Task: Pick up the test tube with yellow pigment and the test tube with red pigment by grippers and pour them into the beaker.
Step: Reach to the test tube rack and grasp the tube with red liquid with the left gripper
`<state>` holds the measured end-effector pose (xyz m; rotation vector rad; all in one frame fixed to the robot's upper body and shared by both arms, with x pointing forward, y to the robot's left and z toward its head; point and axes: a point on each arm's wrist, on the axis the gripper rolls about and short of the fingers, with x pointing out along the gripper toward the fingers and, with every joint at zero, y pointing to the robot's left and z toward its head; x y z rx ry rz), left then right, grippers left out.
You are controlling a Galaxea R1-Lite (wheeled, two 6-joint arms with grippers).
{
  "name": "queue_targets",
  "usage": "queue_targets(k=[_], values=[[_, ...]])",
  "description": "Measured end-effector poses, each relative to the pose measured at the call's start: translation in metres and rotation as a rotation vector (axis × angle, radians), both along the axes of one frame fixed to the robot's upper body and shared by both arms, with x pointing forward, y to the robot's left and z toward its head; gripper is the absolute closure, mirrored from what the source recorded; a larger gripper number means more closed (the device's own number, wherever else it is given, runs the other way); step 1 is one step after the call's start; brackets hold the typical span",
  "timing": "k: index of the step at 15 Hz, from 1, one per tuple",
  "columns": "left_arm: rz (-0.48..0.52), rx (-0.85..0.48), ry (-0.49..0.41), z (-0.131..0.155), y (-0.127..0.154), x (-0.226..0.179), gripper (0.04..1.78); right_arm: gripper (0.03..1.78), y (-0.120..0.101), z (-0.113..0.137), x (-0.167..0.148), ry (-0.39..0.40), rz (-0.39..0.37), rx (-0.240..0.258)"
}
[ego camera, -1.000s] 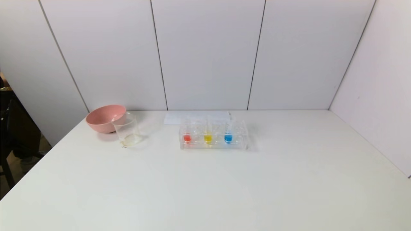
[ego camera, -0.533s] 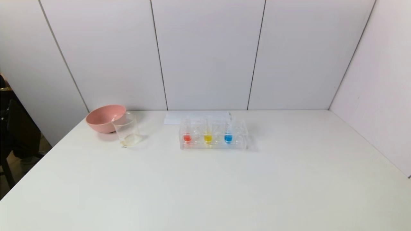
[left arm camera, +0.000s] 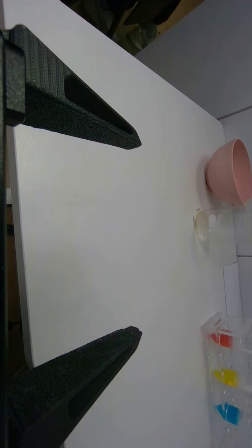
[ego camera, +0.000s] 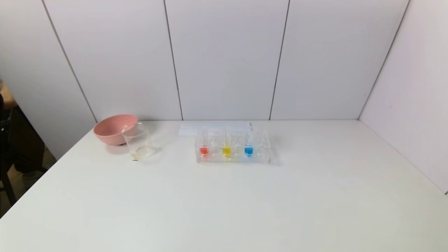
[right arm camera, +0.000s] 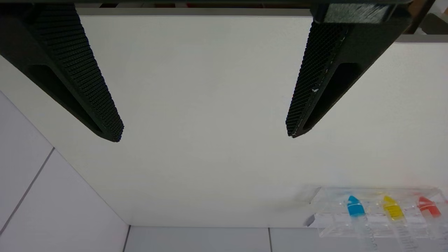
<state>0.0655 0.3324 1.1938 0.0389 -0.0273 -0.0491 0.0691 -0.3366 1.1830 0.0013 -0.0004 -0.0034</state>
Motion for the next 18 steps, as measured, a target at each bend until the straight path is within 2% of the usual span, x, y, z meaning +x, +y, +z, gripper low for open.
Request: queue_targets(k=[5, 10, 18], values=[[-0.006, -0.013, -0.027, 0.03, 0.0, -0.008, 0.04, 0.11, 0.0, 0.0, 0.0, 0.0, 0.0, 0.0], [-0.027, -0.053, -0.04, 0.079, -0.001, 0.0, 0.04, 0.11, 0.0, 0.0, 0.0, 0.0, 0.0, 0.0], [-0.07, -0.076, -0.025, 0.134, -0.002, 0.067, 0.04, 0.11, 0.0, 0.0, 0.0, 0.0, 0.0, 0.001]])
